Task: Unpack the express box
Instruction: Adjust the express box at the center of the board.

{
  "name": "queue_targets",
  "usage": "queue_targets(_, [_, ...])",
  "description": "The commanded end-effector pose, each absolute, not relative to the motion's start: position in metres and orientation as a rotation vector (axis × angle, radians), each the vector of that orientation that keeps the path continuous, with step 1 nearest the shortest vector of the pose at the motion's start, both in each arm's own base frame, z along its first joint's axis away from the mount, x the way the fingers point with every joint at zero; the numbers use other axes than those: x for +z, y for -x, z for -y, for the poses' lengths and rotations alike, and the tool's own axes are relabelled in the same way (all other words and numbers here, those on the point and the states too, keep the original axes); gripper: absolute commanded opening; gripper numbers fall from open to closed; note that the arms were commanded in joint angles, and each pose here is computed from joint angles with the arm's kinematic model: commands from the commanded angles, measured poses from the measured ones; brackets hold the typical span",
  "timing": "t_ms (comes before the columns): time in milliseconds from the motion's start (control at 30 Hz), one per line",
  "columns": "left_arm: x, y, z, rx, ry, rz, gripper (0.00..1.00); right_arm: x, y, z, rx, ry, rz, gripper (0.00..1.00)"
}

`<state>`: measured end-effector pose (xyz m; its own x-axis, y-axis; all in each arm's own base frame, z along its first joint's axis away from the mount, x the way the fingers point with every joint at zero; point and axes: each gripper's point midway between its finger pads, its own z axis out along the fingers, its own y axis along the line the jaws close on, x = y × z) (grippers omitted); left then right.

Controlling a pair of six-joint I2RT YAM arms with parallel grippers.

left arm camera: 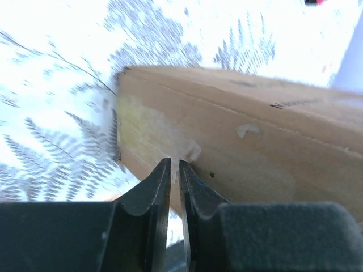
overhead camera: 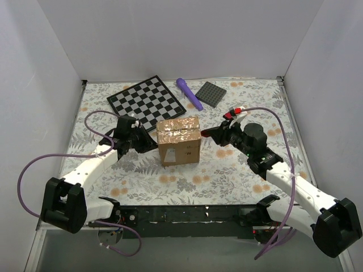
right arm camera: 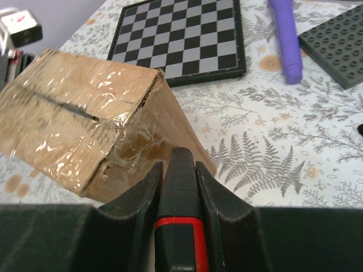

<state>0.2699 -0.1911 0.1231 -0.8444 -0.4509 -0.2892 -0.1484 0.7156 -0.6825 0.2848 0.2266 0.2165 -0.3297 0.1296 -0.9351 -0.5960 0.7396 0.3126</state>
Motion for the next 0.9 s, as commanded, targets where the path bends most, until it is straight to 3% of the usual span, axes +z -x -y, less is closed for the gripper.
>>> queue_targets(0, [0.137, -0.307, 0.164, -0.745, 0.486, -2.359, 0.14, 0.219, -0.223, -0.263, 1.036, 0.511, -1.784, 0.01])
queue_targets(200, [0.138, -0.315, 0.141, -0.621, 0.542, -2.331, 0.3, 0.209, -0.193, -0.272, 1.052, 0.6, -1.8, 0.01])
queue_targets(467, [0.172, -0.316, 0.089, -0.397, 0.694, -2.129, 0.44, 0.221, -0.252, -0.209, 0.63, 0.205, -1.839, 0.01])
queue_targets(633, [0.166, -0.311, 0.092, -0.421, 0.704, -2.149, 0.45, 0.234, -0.293, -0.206, 0.494, 0.092, -1.827, 0.01])
queue_targets(867, [0.138, -0.313, 0.094, -0.398, 0.701, -2.202, 0.46, 0.229, -0.326, -0.256, 0.539, 0.251, -1.845, 0.01])
